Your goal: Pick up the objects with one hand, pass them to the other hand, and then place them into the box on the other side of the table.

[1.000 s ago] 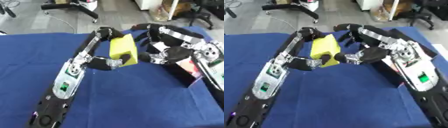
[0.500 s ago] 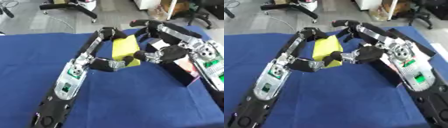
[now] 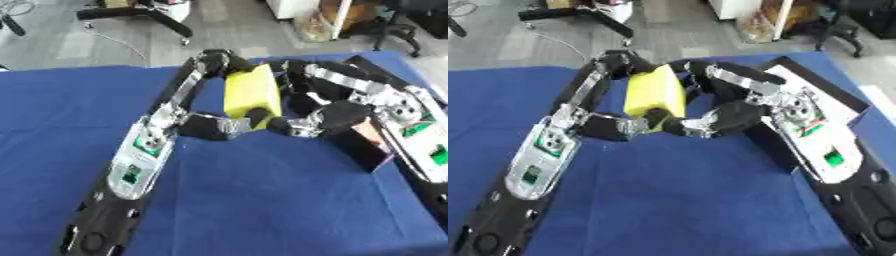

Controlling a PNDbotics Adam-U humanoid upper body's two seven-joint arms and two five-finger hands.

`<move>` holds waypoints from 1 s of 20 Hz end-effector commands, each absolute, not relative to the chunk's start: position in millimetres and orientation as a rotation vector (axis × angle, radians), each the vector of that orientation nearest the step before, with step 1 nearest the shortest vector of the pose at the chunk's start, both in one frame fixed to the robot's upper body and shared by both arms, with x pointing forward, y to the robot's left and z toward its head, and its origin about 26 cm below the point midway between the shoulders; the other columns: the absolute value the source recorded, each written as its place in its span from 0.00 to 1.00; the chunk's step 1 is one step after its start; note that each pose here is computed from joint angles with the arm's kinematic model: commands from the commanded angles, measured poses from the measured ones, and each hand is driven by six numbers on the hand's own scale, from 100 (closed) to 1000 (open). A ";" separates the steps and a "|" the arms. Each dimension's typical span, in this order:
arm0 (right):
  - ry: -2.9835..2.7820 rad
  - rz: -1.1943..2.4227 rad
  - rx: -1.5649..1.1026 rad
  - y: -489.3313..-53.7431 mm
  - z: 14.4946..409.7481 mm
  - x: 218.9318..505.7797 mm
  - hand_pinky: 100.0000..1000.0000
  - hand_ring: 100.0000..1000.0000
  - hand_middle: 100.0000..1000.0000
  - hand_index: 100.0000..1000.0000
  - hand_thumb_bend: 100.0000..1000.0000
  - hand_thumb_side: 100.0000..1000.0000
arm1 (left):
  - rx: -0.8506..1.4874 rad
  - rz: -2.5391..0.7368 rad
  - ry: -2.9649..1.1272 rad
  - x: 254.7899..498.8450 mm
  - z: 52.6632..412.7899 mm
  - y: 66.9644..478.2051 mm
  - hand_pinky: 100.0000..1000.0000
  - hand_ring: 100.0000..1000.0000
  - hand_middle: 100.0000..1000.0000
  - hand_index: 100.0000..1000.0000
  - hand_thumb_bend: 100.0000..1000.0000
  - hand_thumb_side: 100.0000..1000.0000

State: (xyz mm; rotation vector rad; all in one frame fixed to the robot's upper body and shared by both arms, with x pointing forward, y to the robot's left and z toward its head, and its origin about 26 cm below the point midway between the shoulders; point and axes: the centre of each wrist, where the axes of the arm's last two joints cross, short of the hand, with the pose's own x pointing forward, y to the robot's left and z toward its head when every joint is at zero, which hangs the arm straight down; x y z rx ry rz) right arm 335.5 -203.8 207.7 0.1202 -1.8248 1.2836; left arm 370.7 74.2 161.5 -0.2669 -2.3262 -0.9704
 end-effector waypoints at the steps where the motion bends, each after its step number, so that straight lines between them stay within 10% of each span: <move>1: -1.832 1.293 0.113 -205.6 214.6 337.6 0.71 0.80 0.91 0.94 0.42 0.39 | -0.284 -0.947 -2.390 368.1 180.8 76.1 0.51 0.41 0.45 0.56 0.00 0.09; 20: -1.897 1.217 0.050 -206.9 214.4 340.0 0.67 0.74 0.77 0.85 0.38 0.29 | -0.346 -0.946 -2.365 363.6 183.1 75.5 0.51 0.41 0.45 0.57 0.01 0.08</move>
